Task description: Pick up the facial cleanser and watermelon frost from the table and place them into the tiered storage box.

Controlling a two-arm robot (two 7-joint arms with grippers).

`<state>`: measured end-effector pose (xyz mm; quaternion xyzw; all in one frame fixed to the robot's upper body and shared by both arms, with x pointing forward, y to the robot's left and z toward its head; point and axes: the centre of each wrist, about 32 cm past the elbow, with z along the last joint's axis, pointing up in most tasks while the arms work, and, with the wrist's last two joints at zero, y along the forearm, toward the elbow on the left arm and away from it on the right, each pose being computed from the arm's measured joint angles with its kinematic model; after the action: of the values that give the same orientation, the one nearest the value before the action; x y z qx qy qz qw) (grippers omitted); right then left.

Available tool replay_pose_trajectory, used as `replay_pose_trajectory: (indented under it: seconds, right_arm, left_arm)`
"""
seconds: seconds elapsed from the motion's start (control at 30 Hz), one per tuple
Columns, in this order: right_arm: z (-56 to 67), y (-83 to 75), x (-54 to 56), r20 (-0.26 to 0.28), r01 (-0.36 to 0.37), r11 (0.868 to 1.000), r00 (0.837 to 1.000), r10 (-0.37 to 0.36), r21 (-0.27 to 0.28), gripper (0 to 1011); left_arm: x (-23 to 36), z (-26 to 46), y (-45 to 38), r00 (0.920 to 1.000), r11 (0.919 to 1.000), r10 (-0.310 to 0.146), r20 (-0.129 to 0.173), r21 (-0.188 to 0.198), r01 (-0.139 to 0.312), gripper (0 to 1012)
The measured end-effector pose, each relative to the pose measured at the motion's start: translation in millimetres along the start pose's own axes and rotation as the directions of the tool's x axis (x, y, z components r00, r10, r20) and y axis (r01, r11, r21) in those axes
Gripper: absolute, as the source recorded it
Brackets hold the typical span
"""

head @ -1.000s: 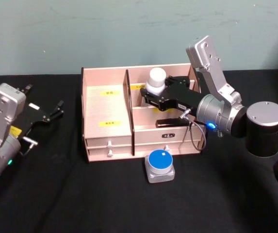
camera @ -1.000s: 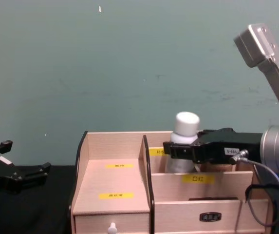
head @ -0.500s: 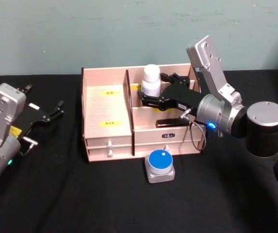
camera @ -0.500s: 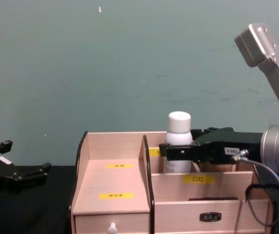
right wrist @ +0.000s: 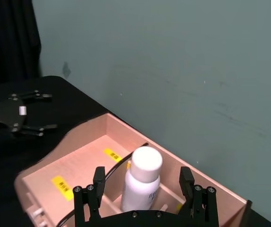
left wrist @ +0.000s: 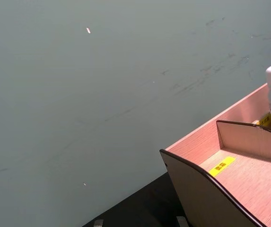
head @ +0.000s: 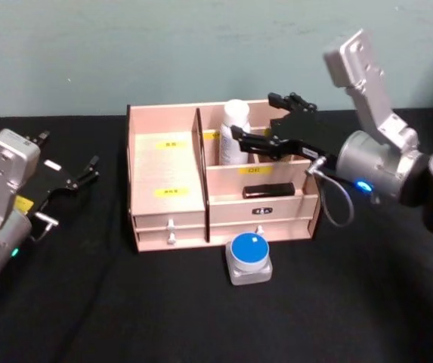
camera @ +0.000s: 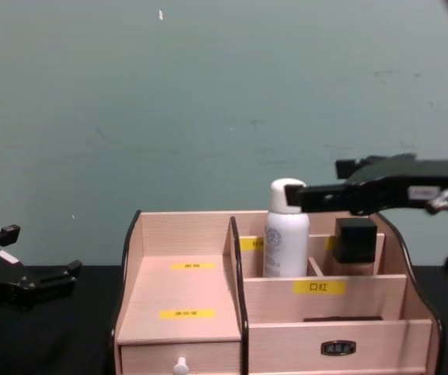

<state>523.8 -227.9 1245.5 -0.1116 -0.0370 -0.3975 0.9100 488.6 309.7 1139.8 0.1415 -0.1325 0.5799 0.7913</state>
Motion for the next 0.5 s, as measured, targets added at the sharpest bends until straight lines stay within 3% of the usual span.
replay_pose_trajectory:
  seconds: [0.2, 0.3, 0.33, 0.5]
  right_arm:
    - [10.8, -30.3, -13.9, -0.010, -0.012, 1.000, 1.000, 0.012, -0.010, 1000]
    - [14.8, -47.2, -28.9, -0.020, -0.012, 1.000, 1.000, 0.011, -0.028, 1000]
    - [16.1, -55.4, -38.5, -0.026, -0.013, 0.999, 1.000, 0.012, -0.039, 1000]
    - [17.0, -74.7, -64.2, -0.048, -0.011, 0.996, 0.999, 0.006, -0.087, 1000]
  left_arm:
    - [0.0, 0.0, 0.0, 1.0000, 1.0000, 0.000, 0.000, 0.000, 0.000, 1001]
    - [0.0, 0.0, 0.0, 1.0000, 1.0000, 0.000, 0.000, 0.000, 0.000, 1001]
    - [0.0, 0.0, 0.0, 1.0000, 1.0000, 0.000, 0.000, 0.000, 0.000, 1001]
    - [0.0, 0.0, 0.0, 1.0000, 1.0000, 0.000, 0.000, 0.000, 0.000, 1001]
